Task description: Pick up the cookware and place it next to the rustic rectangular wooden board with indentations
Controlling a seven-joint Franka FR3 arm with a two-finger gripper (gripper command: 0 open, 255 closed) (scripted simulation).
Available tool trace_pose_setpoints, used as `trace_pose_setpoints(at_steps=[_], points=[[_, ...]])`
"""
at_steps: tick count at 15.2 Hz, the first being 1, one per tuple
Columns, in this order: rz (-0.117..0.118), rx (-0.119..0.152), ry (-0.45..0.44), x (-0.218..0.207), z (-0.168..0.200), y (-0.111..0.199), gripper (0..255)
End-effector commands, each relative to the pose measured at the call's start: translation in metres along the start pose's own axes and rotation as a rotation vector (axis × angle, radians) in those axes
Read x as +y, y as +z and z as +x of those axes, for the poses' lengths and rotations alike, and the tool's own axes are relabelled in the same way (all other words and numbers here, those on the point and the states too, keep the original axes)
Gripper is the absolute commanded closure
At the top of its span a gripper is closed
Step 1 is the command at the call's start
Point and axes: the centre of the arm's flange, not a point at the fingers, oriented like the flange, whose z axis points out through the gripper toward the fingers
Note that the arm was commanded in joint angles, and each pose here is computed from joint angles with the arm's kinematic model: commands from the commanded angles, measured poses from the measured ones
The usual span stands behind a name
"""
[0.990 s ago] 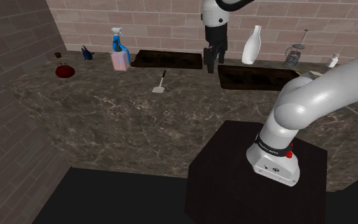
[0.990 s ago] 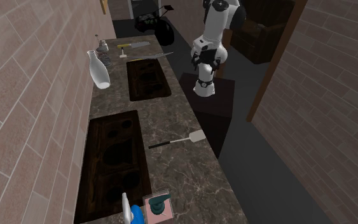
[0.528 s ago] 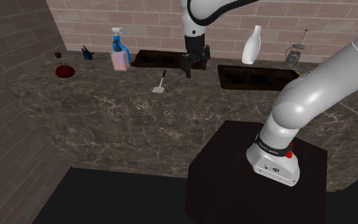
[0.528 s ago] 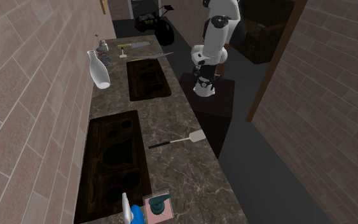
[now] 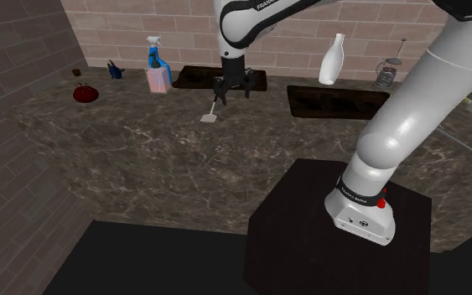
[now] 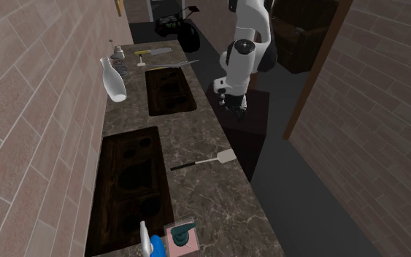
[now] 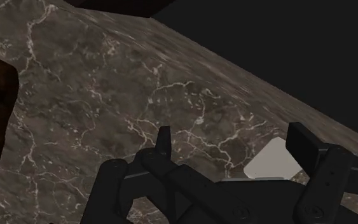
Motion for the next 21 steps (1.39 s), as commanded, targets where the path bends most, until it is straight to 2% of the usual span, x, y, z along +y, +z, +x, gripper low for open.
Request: trace_pose_setpoints(at_steps=[1,8,15,21], points=[[0.010,0.008,0.071,-0.009,0.023,0.006,0],[0.042,0.035,0.305,-0.024,0.104,0.033,0],[0.073,0.061,0.533,-0.021,0.185,0.058,0],[0.073,0.061,0.533,-0.023,0.187,0.090,0]])
